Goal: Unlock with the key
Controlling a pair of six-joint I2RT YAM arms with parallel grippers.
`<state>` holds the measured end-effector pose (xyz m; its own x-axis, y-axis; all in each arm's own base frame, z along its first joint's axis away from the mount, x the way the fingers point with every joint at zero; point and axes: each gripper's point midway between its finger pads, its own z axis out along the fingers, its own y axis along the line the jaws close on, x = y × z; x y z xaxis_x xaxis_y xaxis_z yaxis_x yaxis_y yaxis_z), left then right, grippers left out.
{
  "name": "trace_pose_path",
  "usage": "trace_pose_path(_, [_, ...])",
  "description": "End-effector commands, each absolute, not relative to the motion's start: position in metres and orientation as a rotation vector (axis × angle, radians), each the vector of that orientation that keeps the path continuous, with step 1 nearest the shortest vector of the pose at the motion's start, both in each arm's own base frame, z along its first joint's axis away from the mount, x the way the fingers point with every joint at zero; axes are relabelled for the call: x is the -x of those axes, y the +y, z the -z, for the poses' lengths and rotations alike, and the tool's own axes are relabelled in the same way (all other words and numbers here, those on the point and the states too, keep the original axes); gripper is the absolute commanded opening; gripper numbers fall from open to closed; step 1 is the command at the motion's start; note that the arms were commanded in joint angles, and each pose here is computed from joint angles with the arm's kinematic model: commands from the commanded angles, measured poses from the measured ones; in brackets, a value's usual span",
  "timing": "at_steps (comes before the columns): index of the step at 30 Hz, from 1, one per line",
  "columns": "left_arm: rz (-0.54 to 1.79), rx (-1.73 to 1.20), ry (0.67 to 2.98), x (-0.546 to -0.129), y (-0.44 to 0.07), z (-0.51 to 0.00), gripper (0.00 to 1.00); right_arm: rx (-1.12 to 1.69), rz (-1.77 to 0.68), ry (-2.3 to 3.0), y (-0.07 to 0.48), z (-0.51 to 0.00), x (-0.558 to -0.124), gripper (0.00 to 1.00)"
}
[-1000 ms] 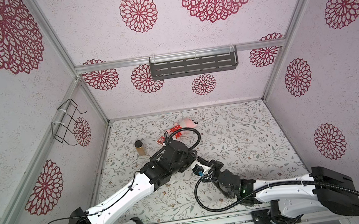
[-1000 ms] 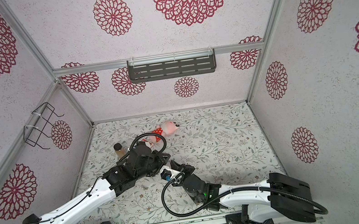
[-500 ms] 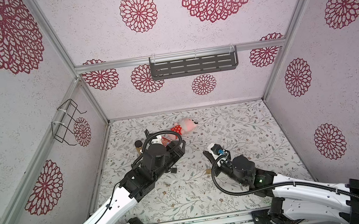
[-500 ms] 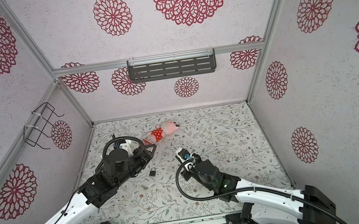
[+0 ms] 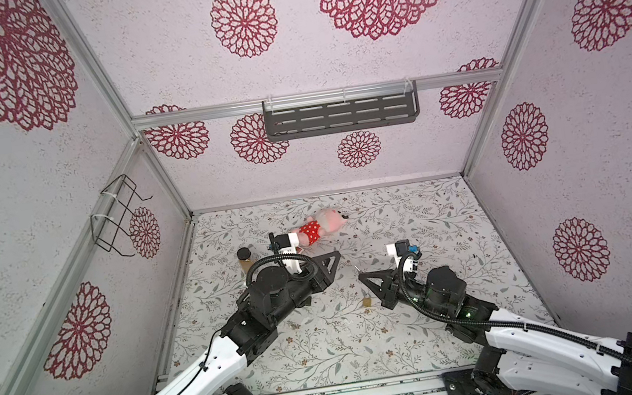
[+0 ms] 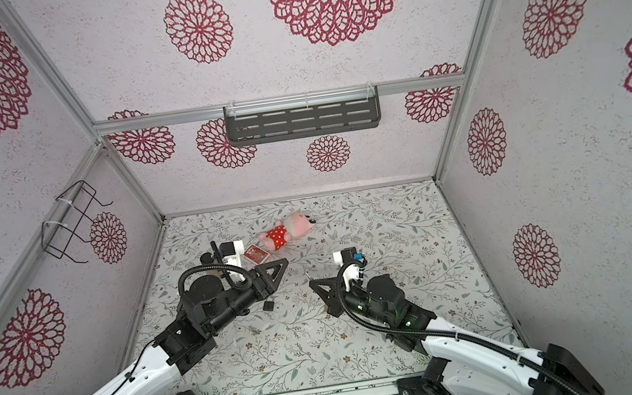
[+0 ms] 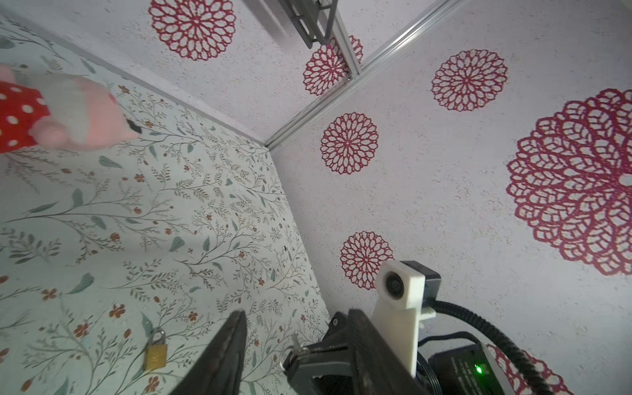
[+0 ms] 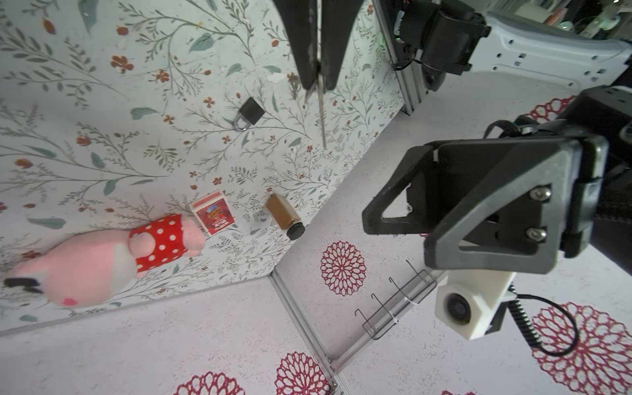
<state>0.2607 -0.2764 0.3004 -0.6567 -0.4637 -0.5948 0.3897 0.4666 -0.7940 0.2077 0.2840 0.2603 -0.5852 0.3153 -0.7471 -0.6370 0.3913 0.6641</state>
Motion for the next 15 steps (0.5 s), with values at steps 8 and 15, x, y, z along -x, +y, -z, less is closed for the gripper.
trace_pose_path(8, [1.404, -0.089, 1.889, -0.259, -0.31, -0.304, 0.44, 0.252, -1.56, 1.606, 0.289, -0.31, -0.201, 0.0])
trace_pose_path(15, [1.442, -0.105, 1.876, -0.259, -0.319, -0.305, 0.32, 0.202, -1.622, 1.575, 0.285, -0.315, -0.207, 0.0])
